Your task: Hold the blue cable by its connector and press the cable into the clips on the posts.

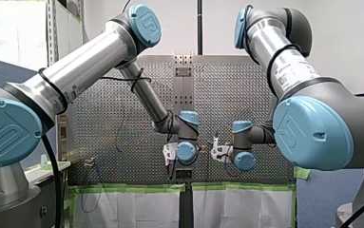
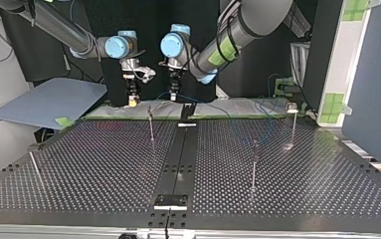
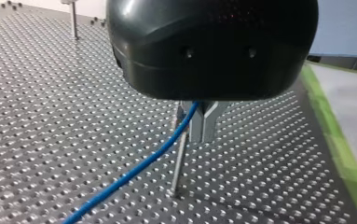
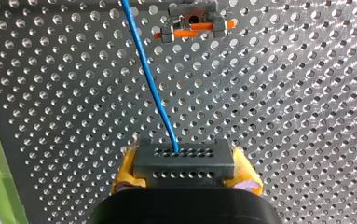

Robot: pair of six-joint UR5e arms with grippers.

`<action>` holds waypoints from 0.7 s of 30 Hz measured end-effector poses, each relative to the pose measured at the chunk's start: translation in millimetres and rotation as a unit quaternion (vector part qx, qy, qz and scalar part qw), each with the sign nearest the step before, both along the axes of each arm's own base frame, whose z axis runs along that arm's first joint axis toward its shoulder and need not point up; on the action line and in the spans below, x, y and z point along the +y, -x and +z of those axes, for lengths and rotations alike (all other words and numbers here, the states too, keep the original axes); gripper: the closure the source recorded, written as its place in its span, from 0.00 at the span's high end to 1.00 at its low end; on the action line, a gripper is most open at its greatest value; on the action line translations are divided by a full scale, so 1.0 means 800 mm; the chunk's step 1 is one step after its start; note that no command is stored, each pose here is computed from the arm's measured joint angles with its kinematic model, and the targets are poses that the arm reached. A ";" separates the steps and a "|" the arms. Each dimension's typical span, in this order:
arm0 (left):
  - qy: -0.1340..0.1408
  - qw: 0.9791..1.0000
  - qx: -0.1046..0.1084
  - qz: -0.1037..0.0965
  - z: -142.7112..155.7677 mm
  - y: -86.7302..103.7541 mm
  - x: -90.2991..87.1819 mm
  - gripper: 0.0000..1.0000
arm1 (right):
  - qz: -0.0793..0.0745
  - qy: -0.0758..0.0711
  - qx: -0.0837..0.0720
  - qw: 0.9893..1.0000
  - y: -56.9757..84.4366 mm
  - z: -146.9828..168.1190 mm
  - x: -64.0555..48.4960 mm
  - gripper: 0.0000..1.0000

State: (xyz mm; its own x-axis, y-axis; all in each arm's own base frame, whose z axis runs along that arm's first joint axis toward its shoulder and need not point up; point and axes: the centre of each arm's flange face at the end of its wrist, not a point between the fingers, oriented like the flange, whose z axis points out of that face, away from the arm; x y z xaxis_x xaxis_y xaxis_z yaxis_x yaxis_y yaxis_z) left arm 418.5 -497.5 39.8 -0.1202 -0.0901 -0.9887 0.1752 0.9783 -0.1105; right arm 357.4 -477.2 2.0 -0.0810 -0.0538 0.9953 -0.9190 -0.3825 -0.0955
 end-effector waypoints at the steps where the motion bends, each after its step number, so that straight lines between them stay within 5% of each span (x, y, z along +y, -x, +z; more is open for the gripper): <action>1: 0.001 1.000 -0.001 0.001 0.003 -0.002 -0.002 0.00 | -0.001 0.000 0.000 1.000 0.001 0.000 -0.001 0.00; 16: 0.008 1.000 -0.008 -0.005 0.013 -0.012 -0.011 0.00 | -0.025 0.008 -0.005 1.000 0.028 0.007 -0.034 0.00; 21: 0.016 1.000 -0.015 -0.008 0.022 -0.020 -0.018 0.00 | -0.017 0.011 -0.006 1.000 0.032 0.009 -0.043 0.00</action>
State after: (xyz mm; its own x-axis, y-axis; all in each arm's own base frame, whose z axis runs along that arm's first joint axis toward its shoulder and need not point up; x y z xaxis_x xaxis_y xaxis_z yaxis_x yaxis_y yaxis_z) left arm 434.3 -512.3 57.3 -0.0917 -0.1197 -0.9886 0.1945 0.9715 -0.1357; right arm 331.6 -512.0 9.5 -0.0946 -0.0292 0.9951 -0.9306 -0.3524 -0.0988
